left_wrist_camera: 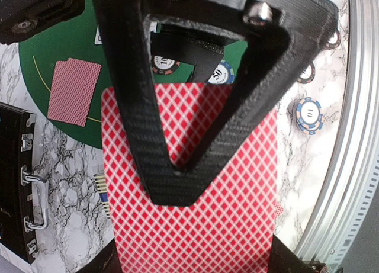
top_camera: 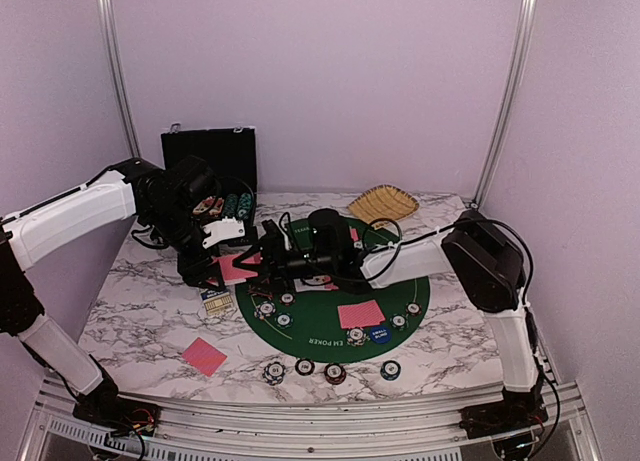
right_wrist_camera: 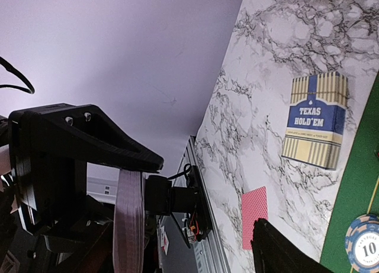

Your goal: Distribute texas hold em gaming equipment

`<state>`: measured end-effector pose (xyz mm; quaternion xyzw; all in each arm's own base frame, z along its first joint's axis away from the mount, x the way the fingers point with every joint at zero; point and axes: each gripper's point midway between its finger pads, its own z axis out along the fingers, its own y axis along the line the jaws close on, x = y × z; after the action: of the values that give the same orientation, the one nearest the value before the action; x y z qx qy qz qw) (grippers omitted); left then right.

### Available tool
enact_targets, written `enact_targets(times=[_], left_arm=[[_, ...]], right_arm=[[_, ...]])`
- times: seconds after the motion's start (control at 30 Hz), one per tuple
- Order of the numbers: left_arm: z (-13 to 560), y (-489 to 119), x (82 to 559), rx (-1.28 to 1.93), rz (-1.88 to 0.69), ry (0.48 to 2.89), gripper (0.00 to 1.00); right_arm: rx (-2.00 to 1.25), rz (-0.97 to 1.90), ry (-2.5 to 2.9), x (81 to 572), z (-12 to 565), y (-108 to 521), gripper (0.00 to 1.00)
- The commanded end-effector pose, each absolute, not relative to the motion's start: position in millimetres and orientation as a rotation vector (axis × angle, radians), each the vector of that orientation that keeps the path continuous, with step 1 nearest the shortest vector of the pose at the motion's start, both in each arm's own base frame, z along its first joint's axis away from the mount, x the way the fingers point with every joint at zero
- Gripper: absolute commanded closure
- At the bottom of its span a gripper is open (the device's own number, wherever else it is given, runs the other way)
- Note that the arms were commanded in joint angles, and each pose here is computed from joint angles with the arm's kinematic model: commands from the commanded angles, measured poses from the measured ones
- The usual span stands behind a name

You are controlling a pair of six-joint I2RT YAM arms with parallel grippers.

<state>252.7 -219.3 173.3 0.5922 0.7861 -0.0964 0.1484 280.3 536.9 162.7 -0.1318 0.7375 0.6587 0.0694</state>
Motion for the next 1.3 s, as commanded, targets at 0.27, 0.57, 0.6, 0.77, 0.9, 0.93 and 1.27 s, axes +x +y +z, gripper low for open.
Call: enact_targets(times=[0.27, 0.57, 0.6, 0.77, 0.9, 0.93, 1.27], left_arm=[[182, -220, 253, 1.692, -0.292, 2.236, 1.00], [179, -218, 252, 1.694, -0.280, 2.244, 1.00], [179, -218, 252, 1.696, -0.279, 2.245, 1.00], [177, -217, 252, 1.698, -0.278, 2.248, 1.00], [177, -218, 252, 1.697, -0.279, 2.250, 1.00], [177, -218, 252, 1.697, -0.279, 2.252, 1.00], [178, -218, 253, 1.695, -0.278, 2.249, 1.00]], right_arm=[[-0.401, 2.040, 2.147, 278, 195, 524, 0.53], [-0.416, 2.010, 2.171, 278, 199, 515, 0.63], [-0.416, 2.011, 2.171, 278, 199, 514, 0.65], [-0.428, 2.013, 2.157, 275, 208, 511, 0.72], [-0.439, 2.007, 2.159, 274, 211, 510, 0.79], [-0.438, 2.006, 2.164, 273, 210, 510, 0.81], [-0.437, 1.976, 2.207, 274, 210, 503, 0.89]])
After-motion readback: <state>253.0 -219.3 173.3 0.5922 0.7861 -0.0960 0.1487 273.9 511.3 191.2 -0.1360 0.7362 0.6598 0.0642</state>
